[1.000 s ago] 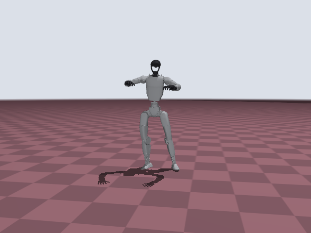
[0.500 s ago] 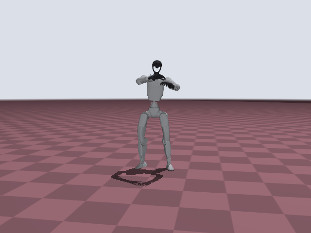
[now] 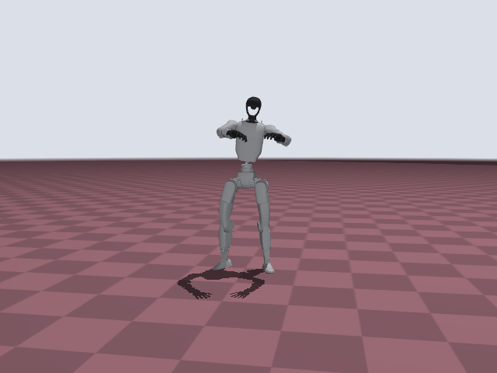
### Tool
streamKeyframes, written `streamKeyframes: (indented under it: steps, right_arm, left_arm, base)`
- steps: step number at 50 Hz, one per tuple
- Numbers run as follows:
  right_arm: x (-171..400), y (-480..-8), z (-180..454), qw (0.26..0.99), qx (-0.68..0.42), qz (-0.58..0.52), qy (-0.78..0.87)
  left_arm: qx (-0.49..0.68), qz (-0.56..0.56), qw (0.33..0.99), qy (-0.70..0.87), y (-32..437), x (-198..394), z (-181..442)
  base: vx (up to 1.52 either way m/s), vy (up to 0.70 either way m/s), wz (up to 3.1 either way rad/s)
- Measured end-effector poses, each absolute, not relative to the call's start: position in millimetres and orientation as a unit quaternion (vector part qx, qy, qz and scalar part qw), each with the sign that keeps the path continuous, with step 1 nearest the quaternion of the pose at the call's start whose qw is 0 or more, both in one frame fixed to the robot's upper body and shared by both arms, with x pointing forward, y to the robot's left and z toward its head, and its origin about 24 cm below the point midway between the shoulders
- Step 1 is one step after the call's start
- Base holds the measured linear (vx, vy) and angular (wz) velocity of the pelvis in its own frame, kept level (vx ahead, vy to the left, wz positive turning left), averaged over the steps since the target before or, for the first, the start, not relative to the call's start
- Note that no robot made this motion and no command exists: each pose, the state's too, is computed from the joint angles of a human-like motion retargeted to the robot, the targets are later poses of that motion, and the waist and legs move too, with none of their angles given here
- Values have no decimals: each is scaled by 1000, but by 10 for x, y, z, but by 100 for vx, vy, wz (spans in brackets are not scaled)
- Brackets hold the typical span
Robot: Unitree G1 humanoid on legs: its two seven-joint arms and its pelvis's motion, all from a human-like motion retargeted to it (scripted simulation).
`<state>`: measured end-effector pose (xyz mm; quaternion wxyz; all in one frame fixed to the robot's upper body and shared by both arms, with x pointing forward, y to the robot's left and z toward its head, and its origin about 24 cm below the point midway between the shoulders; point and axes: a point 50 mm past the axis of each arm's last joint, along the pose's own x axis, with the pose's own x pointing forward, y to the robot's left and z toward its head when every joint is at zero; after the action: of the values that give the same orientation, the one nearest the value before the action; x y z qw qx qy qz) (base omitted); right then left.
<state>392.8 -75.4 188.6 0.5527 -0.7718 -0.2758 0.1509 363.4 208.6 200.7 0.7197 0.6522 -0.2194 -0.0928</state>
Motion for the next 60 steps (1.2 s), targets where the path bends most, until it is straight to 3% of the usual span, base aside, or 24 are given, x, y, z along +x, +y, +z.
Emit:
streamKeyframes:
  steps: [4, 20, 42, 50, 60]
  right_arm:
    - [3941, -1058, 1754, 593, -757, 143, -233]
    - [3717, -2234, 1529, 630, -762, 101, -110]
    - [3331, -3363, 1587, 625, -780, -10, 16]
    - [3342, -3324, 1627, 628, -776, -52, -30]
    - [3514, -2586, 1693, 621, -761, -15, -189]
  left_arm:
    - [661, -94, 715, -205, 2142, 3636, 1948]
    - [676, -76, 707, -193, 2318, 3584, 1915]
    - [681, -66, 708, -175, 2507, 3491, 1855]
    - [684, -44, 707, -173, 2613, 3448, 1814]
    - [683, -18, 710, -169, 2733, 3388, 1703]
  base:
    - [0, 0, 0]
    - [0, 0, 0]
    - [0, 0, 0]
    - [0, 0, -2]
    - [1, -1, -14]
